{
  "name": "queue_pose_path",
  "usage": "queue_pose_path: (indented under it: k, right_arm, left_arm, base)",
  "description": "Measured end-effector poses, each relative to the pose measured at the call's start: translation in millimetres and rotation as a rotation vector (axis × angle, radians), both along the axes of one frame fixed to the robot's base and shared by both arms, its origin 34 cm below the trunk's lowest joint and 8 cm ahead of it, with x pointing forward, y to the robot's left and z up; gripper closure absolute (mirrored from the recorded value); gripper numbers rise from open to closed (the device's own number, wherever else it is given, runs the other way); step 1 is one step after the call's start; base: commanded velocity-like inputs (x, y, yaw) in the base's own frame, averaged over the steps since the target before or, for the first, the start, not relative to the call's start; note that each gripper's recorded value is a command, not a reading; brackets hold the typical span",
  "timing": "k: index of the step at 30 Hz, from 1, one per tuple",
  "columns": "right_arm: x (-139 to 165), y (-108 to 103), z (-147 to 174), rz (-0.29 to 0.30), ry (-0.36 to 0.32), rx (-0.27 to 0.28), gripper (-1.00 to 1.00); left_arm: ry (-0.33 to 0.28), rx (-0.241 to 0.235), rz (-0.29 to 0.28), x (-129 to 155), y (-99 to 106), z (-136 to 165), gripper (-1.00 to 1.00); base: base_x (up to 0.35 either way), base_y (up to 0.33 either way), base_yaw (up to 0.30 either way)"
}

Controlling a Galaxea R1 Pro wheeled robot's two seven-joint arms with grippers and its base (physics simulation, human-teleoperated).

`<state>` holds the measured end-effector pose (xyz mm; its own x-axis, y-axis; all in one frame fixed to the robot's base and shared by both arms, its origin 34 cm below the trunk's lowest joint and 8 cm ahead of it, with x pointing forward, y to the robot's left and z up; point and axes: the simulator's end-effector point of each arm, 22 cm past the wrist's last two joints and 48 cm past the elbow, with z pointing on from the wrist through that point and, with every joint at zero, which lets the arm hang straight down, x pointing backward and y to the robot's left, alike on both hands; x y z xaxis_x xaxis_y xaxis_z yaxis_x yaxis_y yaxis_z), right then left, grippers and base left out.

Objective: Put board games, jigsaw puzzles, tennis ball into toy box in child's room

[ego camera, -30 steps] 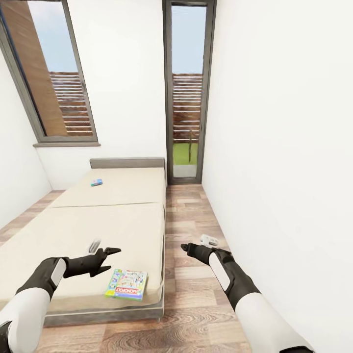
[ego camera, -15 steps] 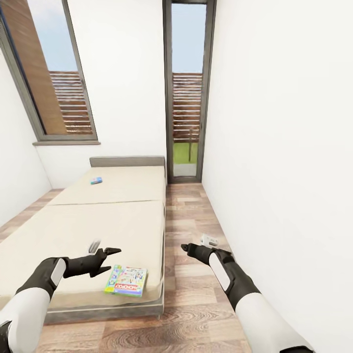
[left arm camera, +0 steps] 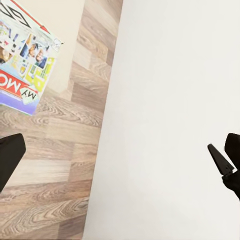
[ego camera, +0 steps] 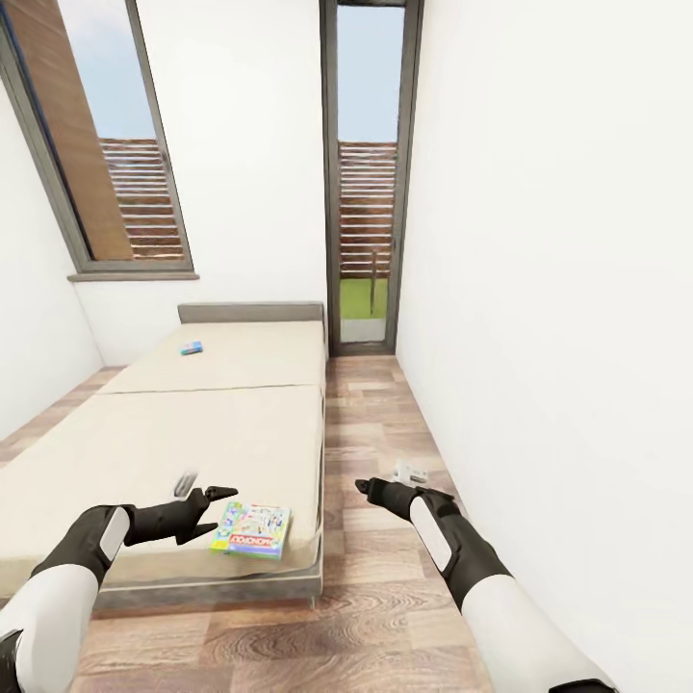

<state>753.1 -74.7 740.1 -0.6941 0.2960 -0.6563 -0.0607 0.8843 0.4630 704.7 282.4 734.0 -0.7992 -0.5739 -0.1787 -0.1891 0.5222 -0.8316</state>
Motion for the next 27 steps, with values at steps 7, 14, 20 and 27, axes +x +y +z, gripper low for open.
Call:
queue_pose_path:
  k: [7,14,20,27]
  right_arm:
    - [-1.2,-0.6,-13.1,-0.001,0.0,0.0,-1.0]
    - [-2.4,-0.7,-26.0,-0.001,0.0,-0.001,-1.0]
    - [-3.7,-0.4,-37.2,-0.001,-0.001,0.0,-1.0]
    - [-5.5,-0.7,-51.0,-0.001,0.0,0.0,-1.0]
  left_arm:
    - [0.001,0.004,-0.002,-1.4,-0.7,-13.6,-1.0]
    - [0.001,0.009,-0.001,-2.6,0.0,-27.4,-1.0]
    - [-0.005,0.016,0.002,-3.2,1.8,-39.1,-1.0]
    - [-0.006,0.017,0.004,-5.4,2.3,-53.5,-1.0]
  base:
    - [-0.004,0.0,0.0]
    - [0.0,0.0,0.0]
    - [0.0,0.0,0.0]
    - [0.0,0.0,0.0]
